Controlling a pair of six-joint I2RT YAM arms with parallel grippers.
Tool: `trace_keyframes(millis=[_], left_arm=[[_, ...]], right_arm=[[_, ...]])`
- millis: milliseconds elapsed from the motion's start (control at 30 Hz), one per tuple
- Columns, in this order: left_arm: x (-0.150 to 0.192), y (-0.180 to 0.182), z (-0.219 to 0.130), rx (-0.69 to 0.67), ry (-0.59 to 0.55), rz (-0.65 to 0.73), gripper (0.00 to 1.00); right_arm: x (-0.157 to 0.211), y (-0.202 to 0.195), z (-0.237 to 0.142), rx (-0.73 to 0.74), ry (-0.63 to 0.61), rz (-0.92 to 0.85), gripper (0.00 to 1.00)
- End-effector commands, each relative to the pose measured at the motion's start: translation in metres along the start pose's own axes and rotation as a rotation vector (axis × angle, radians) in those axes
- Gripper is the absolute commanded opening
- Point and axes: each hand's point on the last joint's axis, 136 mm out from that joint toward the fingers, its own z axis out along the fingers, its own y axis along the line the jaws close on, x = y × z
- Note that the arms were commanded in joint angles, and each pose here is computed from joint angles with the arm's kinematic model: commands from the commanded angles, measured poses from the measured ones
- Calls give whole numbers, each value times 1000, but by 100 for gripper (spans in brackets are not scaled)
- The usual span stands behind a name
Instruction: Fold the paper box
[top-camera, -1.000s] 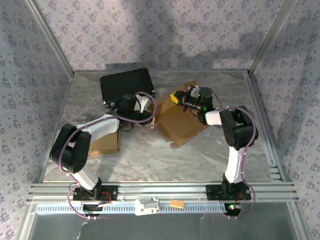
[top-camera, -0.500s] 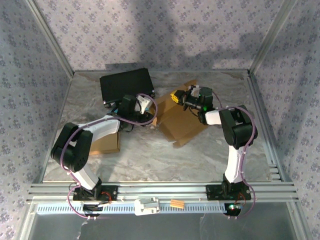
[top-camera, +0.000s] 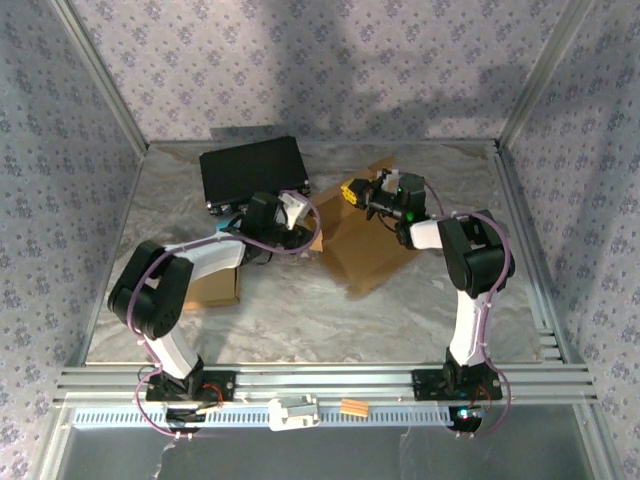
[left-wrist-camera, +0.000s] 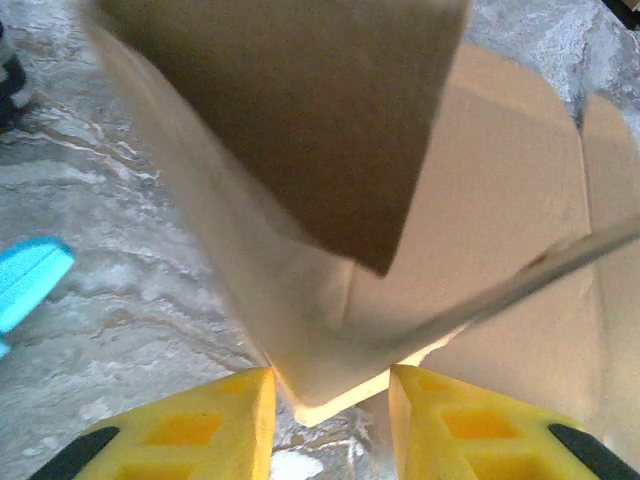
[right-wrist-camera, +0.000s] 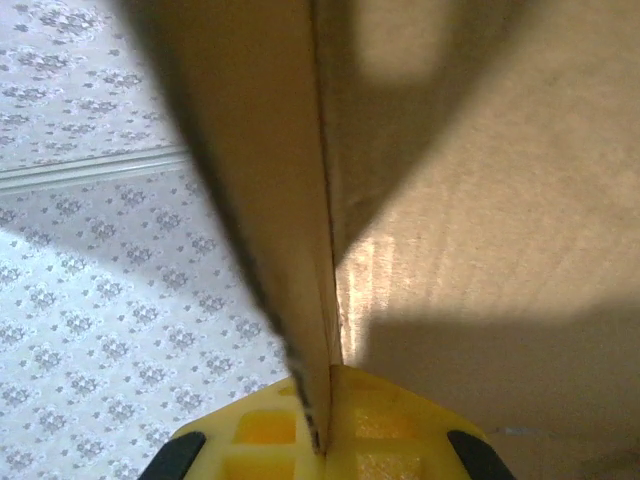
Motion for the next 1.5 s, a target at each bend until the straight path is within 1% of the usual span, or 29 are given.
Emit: trace_keyframes(millis=[0, 133, 267, 367, 600, 967, 1200, 1467], left_arm=[[-20, 0, 2, -44, -60, -2, 36], [-20, 11, -1, -107, -83, -35, 36], [-15, 15, 4, -117, -60, -36, 35], [-15, 22, 3, -151, -56, -37, 35], [-16, 32, 7, -202, -74, -82, 39], [-18, 41, 10, -250, -90, -125, 39], [-19, 46, 9, -288, -100, -146, 39], [-20, 56, 8, -342, -122, -192, 39]], right_arm=[[11, 5, 7, -24, 44, 13, 0], [10, 9, 10, -28, 30, 19, 0], [13, 10, 14, -26, 40, 16, 0], [16, 6, 15, -18, 46, 20, 0], [19, -7, 17, 0, 51, 29, 0], [30, -29, 22, 34, 63, -11, 0], [36, -48, 16, 70, 50, -34, 0], [43, -60, 15, 92, 47, -57, 0]])
